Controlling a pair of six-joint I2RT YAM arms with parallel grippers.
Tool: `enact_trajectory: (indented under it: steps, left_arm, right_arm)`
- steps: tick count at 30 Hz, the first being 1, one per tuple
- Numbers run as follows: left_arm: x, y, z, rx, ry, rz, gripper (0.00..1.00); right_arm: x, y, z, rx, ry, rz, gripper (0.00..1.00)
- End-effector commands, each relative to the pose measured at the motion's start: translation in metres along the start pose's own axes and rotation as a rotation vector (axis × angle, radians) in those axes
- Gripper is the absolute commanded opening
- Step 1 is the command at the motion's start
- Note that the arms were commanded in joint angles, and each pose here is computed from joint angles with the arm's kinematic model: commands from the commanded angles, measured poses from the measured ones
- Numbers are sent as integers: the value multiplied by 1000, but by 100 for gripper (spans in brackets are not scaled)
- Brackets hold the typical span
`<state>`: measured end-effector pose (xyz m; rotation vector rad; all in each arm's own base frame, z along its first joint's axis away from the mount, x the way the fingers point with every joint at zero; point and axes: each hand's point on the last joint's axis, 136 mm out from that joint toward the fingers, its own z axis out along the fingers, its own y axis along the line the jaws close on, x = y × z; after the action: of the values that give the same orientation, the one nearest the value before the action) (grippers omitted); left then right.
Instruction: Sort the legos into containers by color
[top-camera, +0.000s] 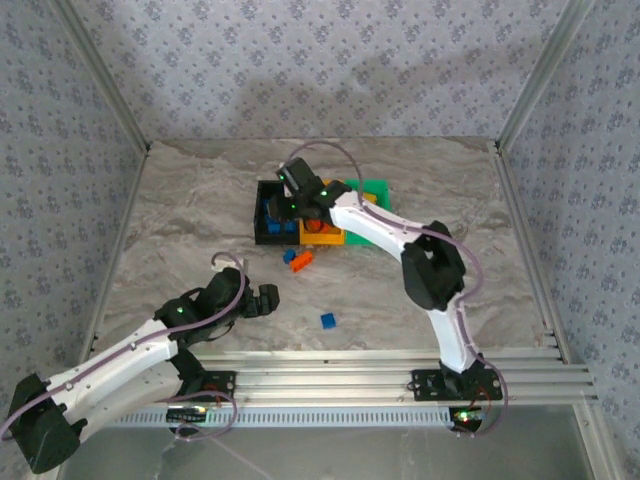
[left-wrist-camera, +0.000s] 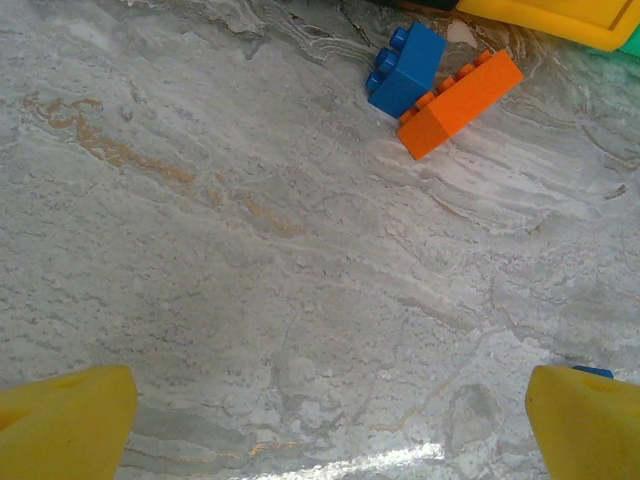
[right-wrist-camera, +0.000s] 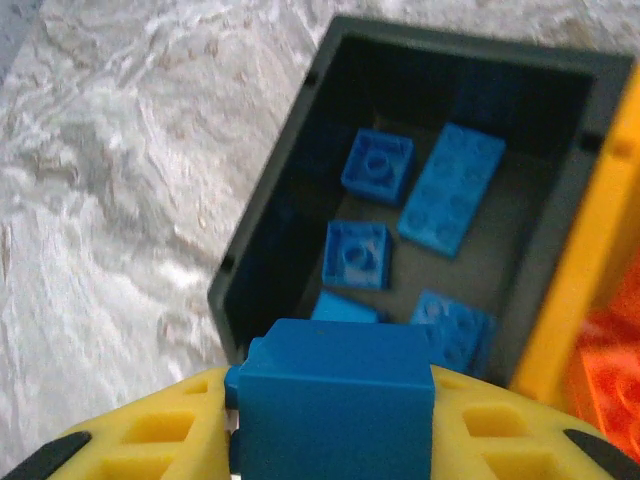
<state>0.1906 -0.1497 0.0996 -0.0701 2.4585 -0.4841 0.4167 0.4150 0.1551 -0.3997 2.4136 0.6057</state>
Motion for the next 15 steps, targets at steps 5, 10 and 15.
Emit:
enact_trajectory:
  steps: [5,10,15]
  left_arm:
    - [0,4,-2,-17,-2,-3,100]
    - [-2,3,-2,-12,-5,-6,100]
    - [-4,-11,1,40,5,14,100]
  right_arm:
    - [-25,-3,21,7,-3,45,60]
    - [-48,-5,5,-6,-68,90,71]
    - [-54,-4,-33,-7,-135,81,73]
